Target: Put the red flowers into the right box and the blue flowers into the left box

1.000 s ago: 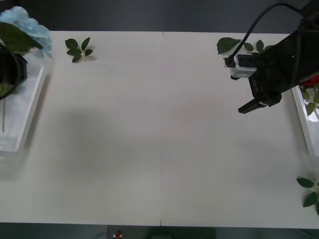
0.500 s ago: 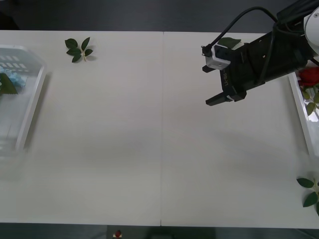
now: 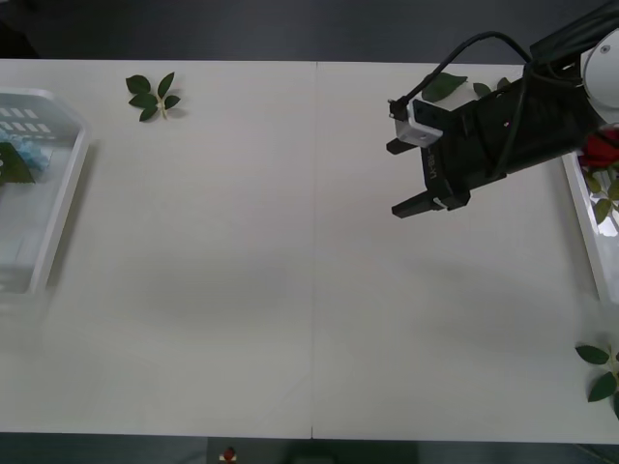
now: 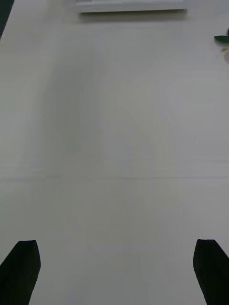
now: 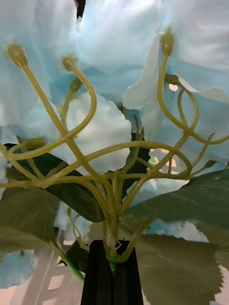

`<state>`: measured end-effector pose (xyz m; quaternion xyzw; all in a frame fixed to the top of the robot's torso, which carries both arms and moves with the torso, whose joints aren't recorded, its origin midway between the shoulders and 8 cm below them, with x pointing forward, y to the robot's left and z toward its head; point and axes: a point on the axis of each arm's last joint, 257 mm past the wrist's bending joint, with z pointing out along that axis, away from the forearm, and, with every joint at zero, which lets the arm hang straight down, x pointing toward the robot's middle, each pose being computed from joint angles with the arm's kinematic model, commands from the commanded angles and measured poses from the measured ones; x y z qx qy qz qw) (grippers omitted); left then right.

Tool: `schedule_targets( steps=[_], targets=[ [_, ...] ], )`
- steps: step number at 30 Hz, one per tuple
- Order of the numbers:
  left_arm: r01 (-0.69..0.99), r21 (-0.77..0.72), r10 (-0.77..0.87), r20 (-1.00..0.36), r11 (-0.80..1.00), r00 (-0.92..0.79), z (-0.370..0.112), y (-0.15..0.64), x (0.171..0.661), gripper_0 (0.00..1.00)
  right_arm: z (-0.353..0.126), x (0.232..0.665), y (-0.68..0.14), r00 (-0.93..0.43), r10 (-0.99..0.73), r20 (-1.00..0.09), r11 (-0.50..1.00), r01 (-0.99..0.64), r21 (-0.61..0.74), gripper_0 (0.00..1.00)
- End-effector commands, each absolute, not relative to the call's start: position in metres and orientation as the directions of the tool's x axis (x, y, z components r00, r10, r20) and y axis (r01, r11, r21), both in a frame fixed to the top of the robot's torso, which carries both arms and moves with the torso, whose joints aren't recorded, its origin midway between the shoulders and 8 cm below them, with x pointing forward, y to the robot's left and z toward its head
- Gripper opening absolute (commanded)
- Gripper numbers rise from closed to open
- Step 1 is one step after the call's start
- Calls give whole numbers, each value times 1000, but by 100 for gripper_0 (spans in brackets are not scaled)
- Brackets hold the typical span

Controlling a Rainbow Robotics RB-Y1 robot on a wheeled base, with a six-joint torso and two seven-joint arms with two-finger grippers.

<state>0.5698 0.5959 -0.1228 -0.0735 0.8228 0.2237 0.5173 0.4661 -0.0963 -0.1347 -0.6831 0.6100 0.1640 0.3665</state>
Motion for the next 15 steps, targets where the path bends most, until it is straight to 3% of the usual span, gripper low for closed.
schedule_targets(
  steps=[1, 10, 15],
  targets=[
    [-362, 255, 93, -908, 896, -410, -111, 586, 579, 0, -140, 462, -92, 242, -714, -657, -23, -946, -323, 93],
    [-353, 228, 63, -904, 907, -422, -128, 578, 579, 1, -141, 462, -94, 241, -719, -652, -24, -946, -324, 93],
    [-340, 175, 19, -909, 924, -416, -134, 570, 580, 31, -142, 462, -93, 240, -718, -653, -24, -946, -322, 93]
  ],
)
